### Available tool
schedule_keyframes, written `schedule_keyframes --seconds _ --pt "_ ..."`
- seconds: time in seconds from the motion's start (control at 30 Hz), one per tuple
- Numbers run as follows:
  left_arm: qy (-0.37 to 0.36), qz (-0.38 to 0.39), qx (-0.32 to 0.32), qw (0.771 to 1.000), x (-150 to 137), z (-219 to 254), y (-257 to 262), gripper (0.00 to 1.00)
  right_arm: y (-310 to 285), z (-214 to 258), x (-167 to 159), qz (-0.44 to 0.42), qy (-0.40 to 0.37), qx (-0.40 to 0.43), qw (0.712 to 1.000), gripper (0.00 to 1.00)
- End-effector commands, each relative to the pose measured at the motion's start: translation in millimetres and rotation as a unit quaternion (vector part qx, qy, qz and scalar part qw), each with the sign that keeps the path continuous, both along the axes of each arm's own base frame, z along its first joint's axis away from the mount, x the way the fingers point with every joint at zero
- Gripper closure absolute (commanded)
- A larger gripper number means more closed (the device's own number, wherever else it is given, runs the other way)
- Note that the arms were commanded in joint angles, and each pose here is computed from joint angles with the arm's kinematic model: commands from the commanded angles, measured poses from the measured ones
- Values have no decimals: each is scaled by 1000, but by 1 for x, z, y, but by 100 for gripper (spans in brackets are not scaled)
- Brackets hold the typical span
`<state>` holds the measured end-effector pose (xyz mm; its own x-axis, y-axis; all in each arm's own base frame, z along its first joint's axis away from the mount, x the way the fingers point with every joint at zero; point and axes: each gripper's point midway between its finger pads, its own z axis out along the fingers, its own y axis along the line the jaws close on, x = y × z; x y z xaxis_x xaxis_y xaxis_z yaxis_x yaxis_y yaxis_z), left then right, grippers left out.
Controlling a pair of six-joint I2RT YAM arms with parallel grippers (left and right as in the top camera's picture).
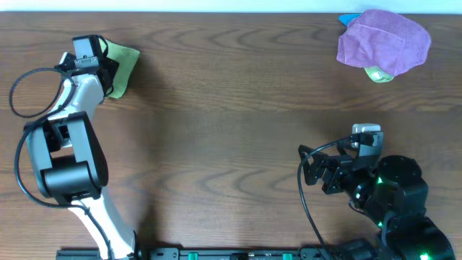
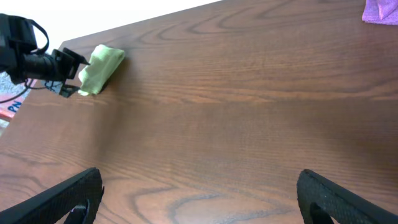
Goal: Fold the cloth
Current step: 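Lower the folded cloth onto the table and open the left gripper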
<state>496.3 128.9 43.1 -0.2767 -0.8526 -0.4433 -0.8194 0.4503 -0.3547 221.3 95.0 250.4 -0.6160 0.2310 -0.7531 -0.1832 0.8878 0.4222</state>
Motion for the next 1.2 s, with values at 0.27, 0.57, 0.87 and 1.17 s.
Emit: schedule_keyframes --seconds 0.27,0.57,0.87,1.17 --pt "-18 -146 39 988 -38 113 -27 5 -1 -2 0 -5 5 5 1000 1" --pt "-100 -175 58 978 -67 203 -43 5 -1 -2 0 -5 5 5 1000 1" --pt "-129 -184 56 973 -78 228 -50 5 -1 -2 0 -5 5 5 1000 1" --pt "-83 -227 57 969 -125 233 -70 5 -1 -2 0 -5 5 5 1000 1"
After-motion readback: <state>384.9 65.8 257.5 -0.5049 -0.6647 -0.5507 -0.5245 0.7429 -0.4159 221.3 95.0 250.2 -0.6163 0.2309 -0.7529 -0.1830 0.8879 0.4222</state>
